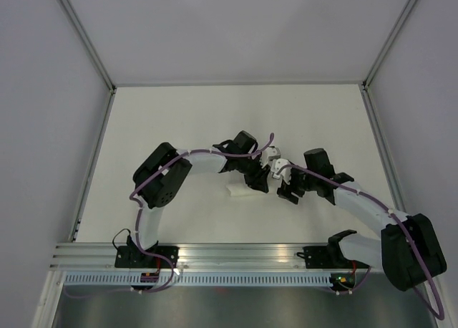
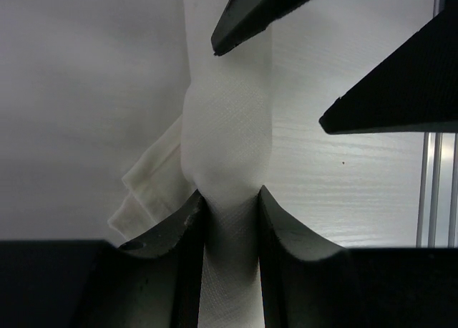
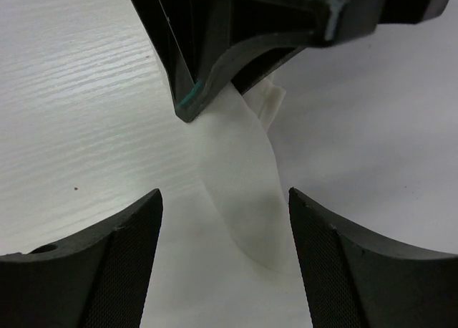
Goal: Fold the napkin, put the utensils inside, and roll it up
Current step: Roll the napkin with the utensil
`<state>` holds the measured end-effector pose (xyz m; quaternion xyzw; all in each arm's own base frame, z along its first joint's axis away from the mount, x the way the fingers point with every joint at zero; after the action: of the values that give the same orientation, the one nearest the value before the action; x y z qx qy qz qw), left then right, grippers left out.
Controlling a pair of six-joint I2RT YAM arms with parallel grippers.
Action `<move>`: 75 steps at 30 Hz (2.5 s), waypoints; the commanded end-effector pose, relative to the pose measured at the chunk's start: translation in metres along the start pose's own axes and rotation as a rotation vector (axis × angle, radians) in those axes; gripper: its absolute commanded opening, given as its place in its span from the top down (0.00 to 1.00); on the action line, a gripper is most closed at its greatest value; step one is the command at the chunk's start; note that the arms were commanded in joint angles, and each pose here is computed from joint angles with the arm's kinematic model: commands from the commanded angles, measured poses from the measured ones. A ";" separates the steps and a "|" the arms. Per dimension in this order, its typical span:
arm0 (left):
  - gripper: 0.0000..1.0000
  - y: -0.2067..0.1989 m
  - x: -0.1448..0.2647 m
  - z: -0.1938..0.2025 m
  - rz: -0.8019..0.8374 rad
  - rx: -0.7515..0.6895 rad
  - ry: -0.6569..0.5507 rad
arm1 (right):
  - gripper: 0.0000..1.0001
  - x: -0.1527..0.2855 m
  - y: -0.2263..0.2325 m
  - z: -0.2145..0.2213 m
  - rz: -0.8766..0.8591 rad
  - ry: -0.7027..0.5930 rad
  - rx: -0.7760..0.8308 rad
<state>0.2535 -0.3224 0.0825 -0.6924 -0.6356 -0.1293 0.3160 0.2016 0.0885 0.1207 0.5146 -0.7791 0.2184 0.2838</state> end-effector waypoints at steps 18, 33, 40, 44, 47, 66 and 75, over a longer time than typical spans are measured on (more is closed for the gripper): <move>0.71 0.005 -0.010 0.022 0.108 0.191 0.095 | 0.28 -0.042 0.018 -0.013 0.084 0.071 0.189; 0.44 0.023 0.016 -0.006 0.069 0.188 -0.046 | 0.63 -0.051 0.017 -0.005 0.049 0.165 0.159; 0.40 0.043 0.069 -0.026 -0.101 0.222 -0.262 | 0.66 -0.053 0.022 0.000 -0.060 0.241 0.096; 0.40 0.052 0.099 -0.031 -0.252 0.253 -0.353 | 0.66 -0.055 0.022 -0.001 -0.122 0.261 0.059; 0.40 0.047 0.118 -0.034 -0.311 0.260 -0.416 | 0.67 -0.056 0.019 -0.004 -0.145 0.281 0.024; 0.40 -0.014 0.163 -0.007 -0.678 0.567 -0.560 | 0.67 -0.089 -0.046 -0.012 -0.009 0.382 -0.515; 0.41 -0.024 0.158 0.009 -0.687 0.676 -0.575 | 0.67 -0.120 -0.072 -0.030 0.094 0.370 -0.779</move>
<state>0.2531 -0.1893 0.1619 -0.3308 -0.8865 0.1416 0.2909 0.3170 0.1682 0.0987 0.3811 -0.7750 0.0314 0.5031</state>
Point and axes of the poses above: each gripper's point midway between its finger pads, its own x axis back along the fingers, its own y axis along the line the jaws close on, z = x × y, the point moved 10 cm from there along x, back along the fingers, and after that the axes turned 8 degrees about -x, right-handed, at the moved point
